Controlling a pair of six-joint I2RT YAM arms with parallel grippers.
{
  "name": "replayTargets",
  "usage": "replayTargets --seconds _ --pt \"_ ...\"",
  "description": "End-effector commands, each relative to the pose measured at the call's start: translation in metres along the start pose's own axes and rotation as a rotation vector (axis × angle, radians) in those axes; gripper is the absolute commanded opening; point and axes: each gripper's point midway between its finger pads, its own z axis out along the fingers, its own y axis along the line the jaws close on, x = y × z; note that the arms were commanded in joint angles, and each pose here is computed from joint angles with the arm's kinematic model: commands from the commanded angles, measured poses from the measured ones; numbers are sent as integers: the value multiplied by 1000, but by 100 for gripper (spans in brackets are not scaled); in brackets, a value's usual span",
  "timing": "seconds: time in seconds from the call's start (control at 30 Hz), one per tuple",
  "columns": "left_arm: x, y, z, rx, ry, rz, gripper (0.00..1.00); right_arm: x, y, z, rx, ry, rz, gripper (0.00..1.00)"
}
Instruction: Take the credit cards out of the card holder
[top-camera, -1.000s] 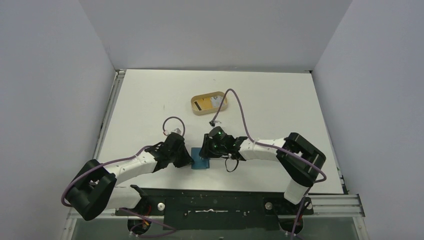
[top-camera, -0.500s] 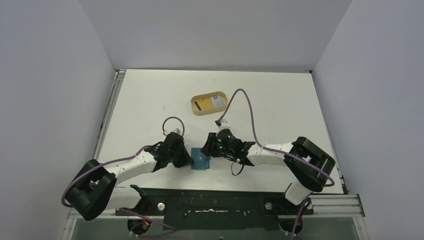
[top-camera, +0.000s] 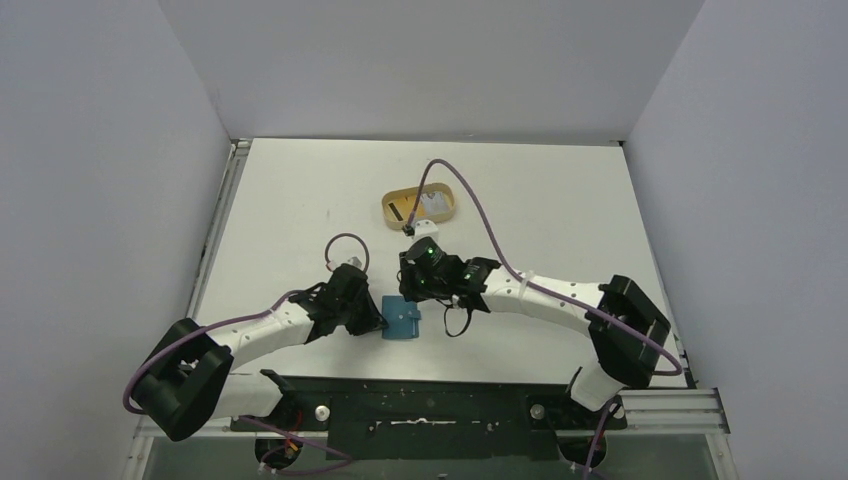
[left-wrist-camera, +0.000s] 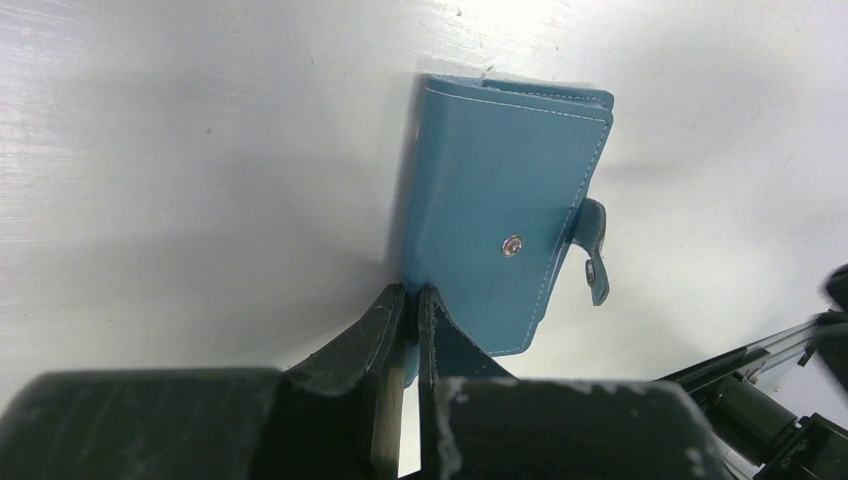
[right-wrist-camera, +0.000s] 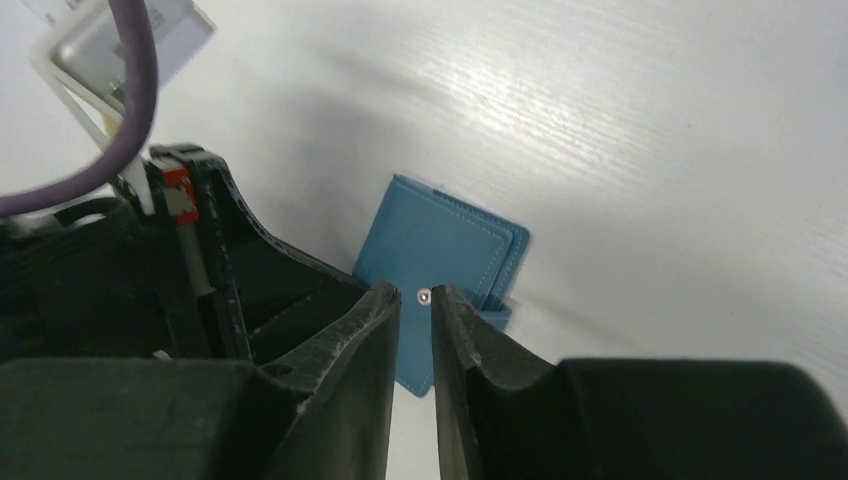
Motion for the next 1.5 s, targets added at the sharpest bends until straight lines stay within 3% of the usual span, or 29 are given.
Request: replayTargets --seconds 0.0,0.4,0.7,1.0,1.47 --pt "1 8 -2 -40 7 15 0 17 -6 -9 116 79 -159 21" --pt "3 11 -1 -48 14 15 0 39 4 -6 238 171 -353 19" --pt "4 12 -1 -48 14 13 0 42 -5 -3 295 186 -376 19" --pt "4 12 -1 -48 16 12 0 42 9 7 237 178 -371 23" --pt "5 13 -1 -48 17 9 0 43 11 16 245 184 -369 22"
